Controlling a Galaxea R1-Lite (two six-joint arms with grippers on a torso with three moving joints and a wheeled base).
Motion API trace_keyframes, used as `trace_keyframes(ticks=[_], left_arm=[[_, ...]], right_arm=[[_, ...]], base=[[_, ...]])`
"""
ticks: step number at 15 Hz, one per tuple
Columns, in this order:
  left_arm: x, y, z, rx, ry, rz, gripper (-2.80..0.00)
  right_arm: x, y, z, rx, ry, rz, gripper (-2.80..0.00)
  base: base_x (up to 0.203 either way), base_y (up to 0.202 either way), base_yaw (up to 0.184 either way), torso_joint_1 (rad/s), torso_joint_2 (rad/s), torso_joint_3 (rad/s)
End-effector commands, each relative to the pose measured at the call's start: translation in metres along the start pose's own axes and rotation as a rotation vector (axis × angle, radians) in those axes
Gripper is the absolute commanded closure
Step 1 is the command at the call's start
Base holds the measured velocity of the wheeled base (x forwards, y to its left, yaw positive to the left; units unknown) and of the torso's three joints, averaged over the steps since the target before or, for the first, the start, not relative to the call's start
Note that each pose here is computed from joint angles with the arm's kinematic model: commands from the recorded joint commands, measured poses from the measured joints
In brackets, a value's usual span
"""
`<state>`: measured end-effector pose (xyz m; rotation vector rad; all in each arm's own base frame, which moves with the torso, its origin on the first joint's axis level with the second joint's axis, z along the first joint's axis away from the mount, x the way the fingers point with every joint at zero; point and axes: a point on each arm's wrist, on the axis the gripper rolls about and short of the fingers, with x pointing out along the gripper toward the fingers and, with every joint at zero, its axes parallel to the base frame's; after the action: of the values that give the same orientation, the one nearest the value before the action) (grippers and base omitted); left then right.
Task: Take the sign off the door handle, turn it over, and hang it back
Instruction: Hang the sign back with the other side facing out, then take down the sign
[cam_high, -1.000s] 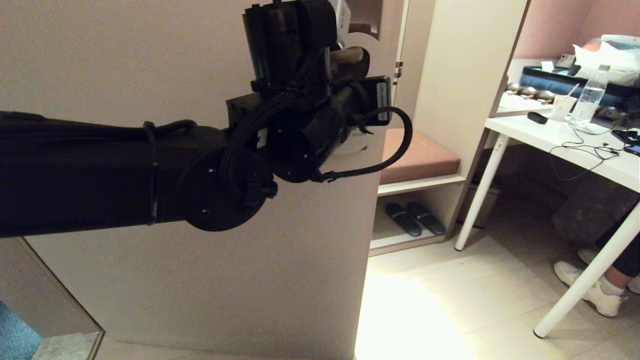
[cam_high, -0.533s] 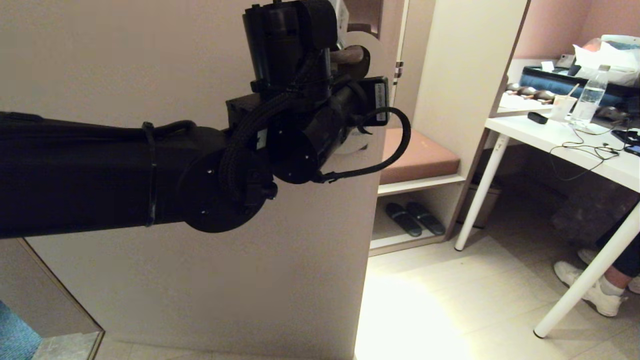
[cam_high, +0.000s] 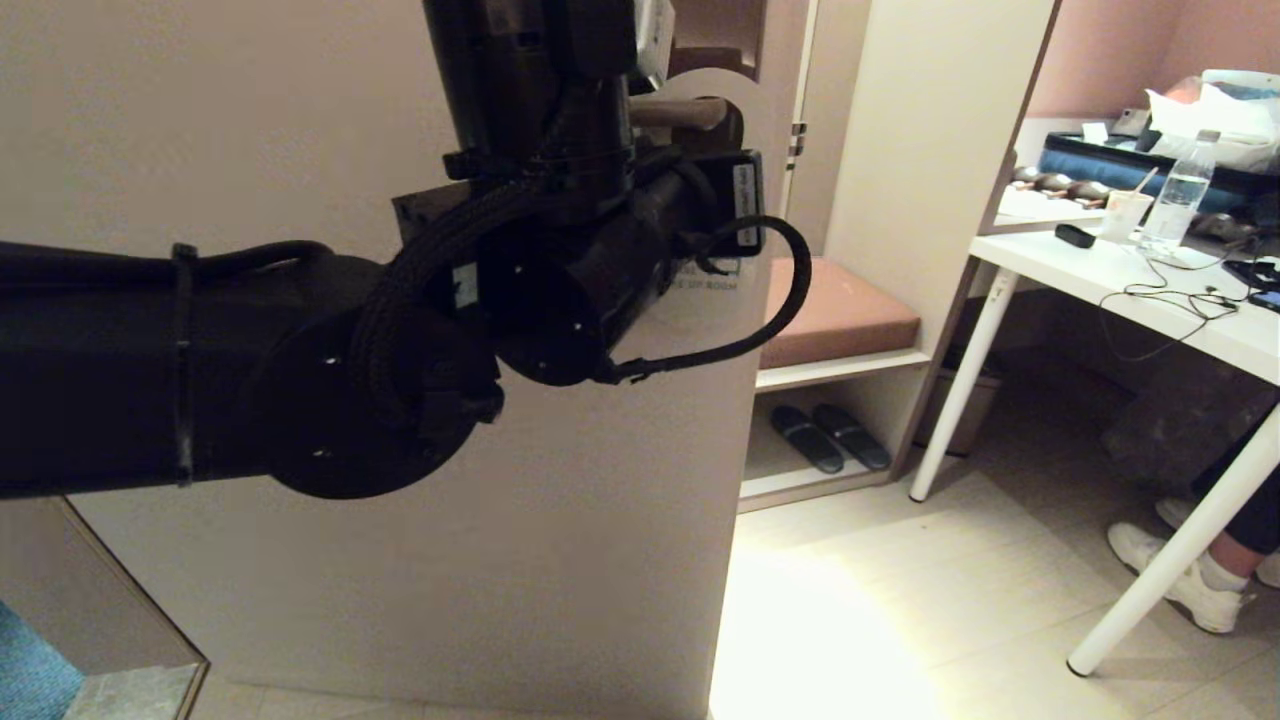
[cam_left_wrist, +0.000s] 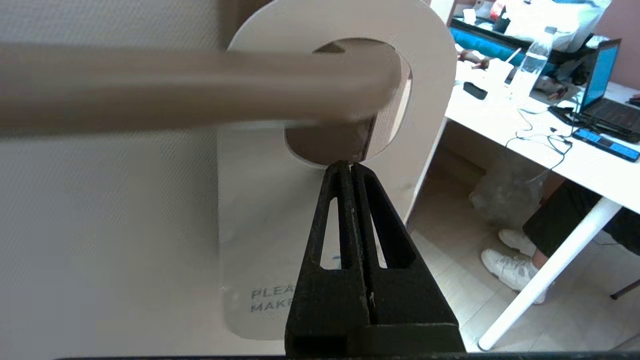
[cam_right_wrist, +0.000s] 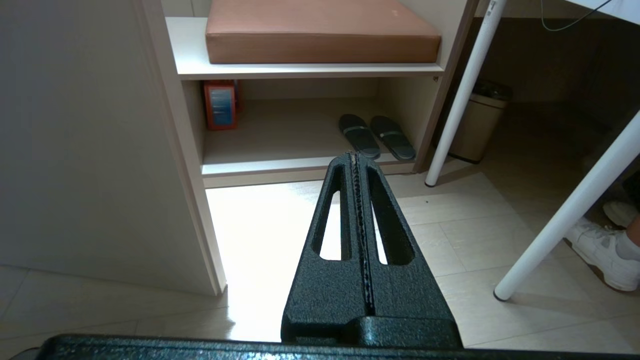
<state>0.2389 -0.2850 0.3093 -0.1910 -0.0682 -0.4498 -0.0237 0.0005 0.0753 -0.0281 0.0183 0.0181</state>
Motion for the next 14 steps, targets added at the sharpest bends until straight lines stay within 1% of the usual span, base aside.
trace_keyframes(ticks=[1,4,6,7,10,12,14], left_arm=[[-0.016,0.002,0.01,-0.009,-0.013,0.001,0.0],[-0.037,0.008,0.01,0.002,0.011,0.003,0.0],[-0.058,0.019,0.008,0.014,0.035,0.004,0.0],[-0.072,0.025,0.01,0.018,0.041,0.004,0.0],[-0.113,0.049,0.021,0.012,0.023,0.012,0.0],[-0.135,0.066,0.017,0.019,0.035,0.032,0.0],[-0.153,0.078,0.011,0.023,0.047,0.036,0.0]], right_arm=[[0.0,0.0,0.0,-0.001,0.001,0.001,0.0],[0.0,0.0,0.0,-0.001,0.001,0.001,0.0],[0.0,0.0,0.0,-0.001,0.001,0.001,0.0],[0.0,0.0,0.0,-0.001,0.001,0.001,0.0],[0.0,0.0,0.0,-0.001,0.001,0.001,0.0],[0.0,0.0,0.0,-0.001,0.001,0.001,0.0],[0.0,0.0,0.0,-0.001,0.001,0.001,0.0]], base=[[0.0,0.0,0.0,0.0,0.0,0.0],[0.0,0.0,0.0,0.0,0.0,0.0],[0.0,0.0,0.0,0.0,0.0,0.0],[0.0,0.0,0.0,0.0,0.0,0.0],[0.0,0.0,0.0,0.0,0.0,0.0],[0.0,0.0,0.0,0.0,0.0,0.0],[0.0,0.0,0.0,0.0,0.0,0.0]])
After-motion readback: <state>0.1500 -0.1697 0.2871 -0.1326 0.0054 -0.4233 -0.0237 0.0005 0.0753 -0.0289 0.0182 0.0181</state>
